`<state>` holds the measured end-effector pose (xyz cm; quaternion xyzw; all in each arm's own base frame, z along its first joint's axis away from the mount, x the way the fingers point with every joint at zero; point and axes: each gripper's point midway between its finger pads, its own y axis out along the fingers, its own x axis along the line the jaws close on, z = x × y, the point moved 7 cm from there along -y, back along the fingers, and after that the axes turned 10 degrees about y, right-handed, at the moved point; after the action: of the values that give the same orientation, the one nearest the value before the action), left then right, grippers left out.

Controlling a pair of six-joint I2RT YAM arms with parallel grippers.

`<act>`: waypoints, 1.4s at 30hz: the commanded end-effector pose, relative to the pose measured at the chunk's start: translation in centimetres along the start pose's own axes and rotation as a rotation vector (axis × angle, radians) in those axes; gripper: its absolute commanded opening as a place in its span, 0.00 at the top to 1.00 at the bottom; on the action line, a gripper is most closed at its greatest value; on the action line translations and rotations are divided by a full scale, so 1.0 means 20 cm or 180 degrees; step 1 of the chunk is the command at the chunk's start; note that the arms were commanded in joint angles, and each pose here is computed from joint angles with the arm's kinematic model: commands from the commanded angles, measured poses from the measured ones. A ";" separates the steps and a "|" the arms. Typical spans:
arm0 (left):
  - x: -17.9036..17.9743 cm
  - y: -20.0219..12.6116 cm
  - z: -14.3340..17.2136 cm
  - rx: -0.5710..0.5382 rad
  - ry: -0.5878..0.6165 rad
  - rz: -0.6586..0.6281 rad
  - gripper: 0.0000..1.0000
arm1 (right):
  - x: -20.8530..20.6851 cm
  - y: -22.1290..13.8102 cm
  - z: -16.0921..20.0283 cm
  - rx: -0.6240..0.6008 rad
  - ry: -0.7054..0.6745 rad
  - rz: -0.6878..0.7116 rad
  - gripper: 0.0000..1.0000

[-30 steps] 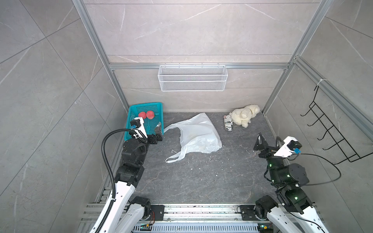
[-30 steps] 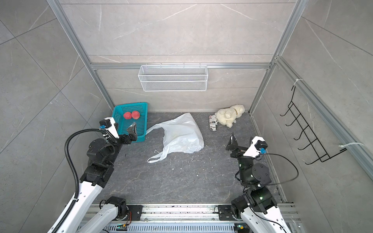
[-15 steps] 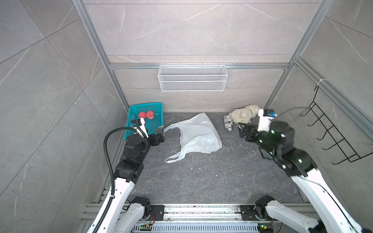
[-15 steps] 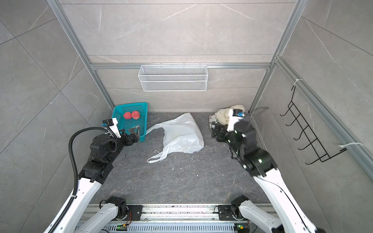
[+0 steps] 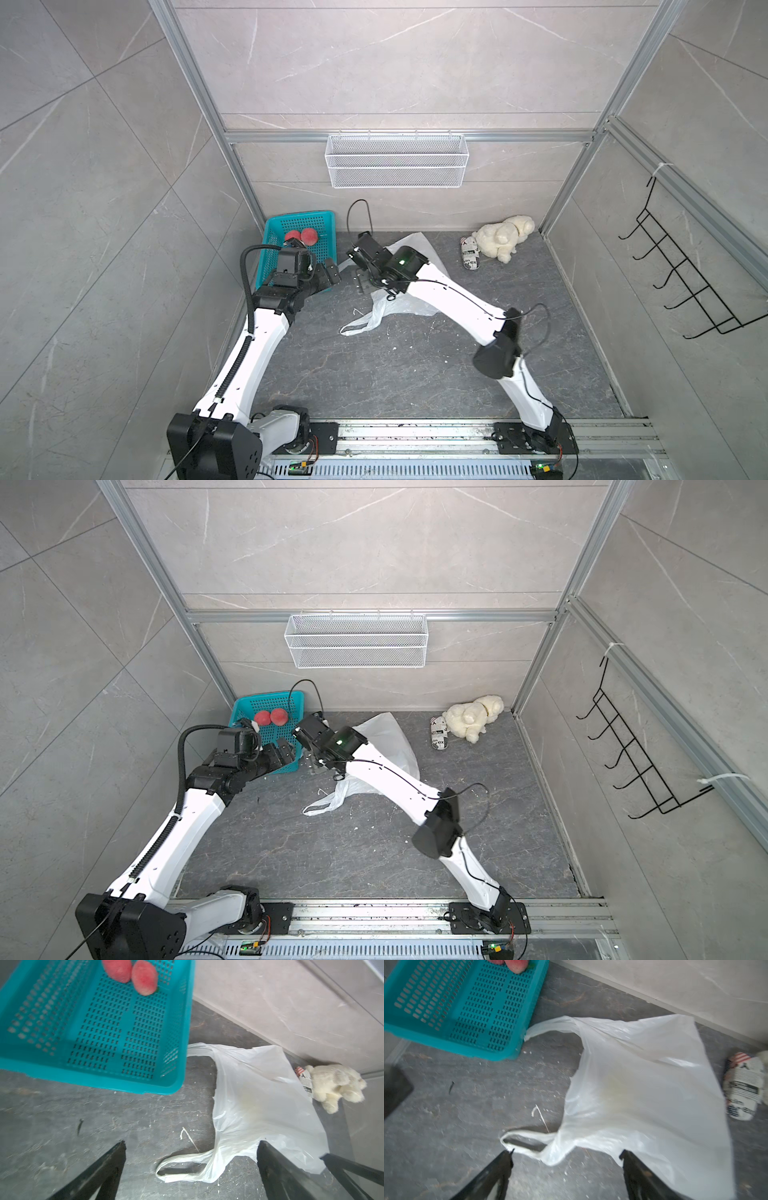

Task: Place the peach into a plastic bag & tie a knot
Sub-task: Pick up the plastic bag at the center of the board.

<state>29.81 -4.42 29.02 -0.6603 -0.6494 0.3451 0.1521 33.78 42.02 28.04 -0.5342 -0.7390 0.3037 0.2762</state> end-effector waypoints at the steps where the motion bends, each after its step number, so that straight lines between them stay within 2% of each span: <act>1: 0.06 -0.12 -0.07 -0.0163 -0.0150 -0.0257 0.00 | -0.07 0.19 0.10 0.0244 -0.0057 0.0252 0.01; 5: 0.14 -0.15 -0.07 -0.0243 -0.0319 -0.0526 0.00 | -0.14 0.46 0.16 0.0510 0.0172 0.0275 0.01; 9: 0.17 -0.13 -0.06 -0.0210 -0.0380 -0.0620 0.00 | -0.19 0.54 0.18 0.0406 0.0051 0.0659 0.01; 13: 0.17 -0.08 -0.05 -0.0118 -0.0387 -0.0566 0.00 | -0.18 0.69 0.27 0.0526 -0.0053 0.0657 0.03; 17: 0.16 -0.04 -0.04 -0.0011 -0.0413 -0.0437 0.00 | -0.19 0.76 0.33 0.0618 -0.0124 0.0727 0.12; 19: 0.15 0.00 -0.04 0.0052 -0.0436 -0.0334 0.01 | -0.19 0.78 0.34 0.0683 -0.0098 0.0659 0.25; 20: 0.14 0.01 -0.03 0.0094 -0.0441 -0.0282 0.01 | -0.19 0.77 0.33 0.0707 -0.0057 0.0608 0.36; 25: 0.11 0.08 -0.02 0.0277 -0.0412 -0.0096 0.02 | -0.15 0.71 0.28 0.0778 0.0184 0.0183 0.84; 26: 0.10 0.08 -0.02 0.0303 -0.0403 -0.0047 0.02 | -0.13 0.69 0.26 0.0764 0.0235 0.0096 0.98; 29: 0.07 0.10 -0.02 0.0362 -0.0393 0.0129 0.02 | -0.12 0.60 0.22 0.0667 0.0341 -0.0089 1.00; 32: 0.01 0.14 -0.01 0.0449 -0.0434 0.0534 0.03 | -0.15 0.42 0.13 0.0356 0.0543 -0.0350 1.00; 37: -0.14 0.17 -0.01 0.0474 -0.0486 0.1451 0.04 | -0.36 0.12 0.05 -0.0049 0.0997 -0.0694 1.00; 42: -0.28 0.09 -0.02 0.0335 -0.0310 0.2023 0.04 | -0.61 -0.11 0.06 -0.0385 0.1597 -0.1339 1.00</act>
<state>32.48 -7.89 26.63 -0.7419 -0.4742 0.4663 0.0852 34.65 30.92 25.99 -0.4871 -0.7398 0.1532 0.4382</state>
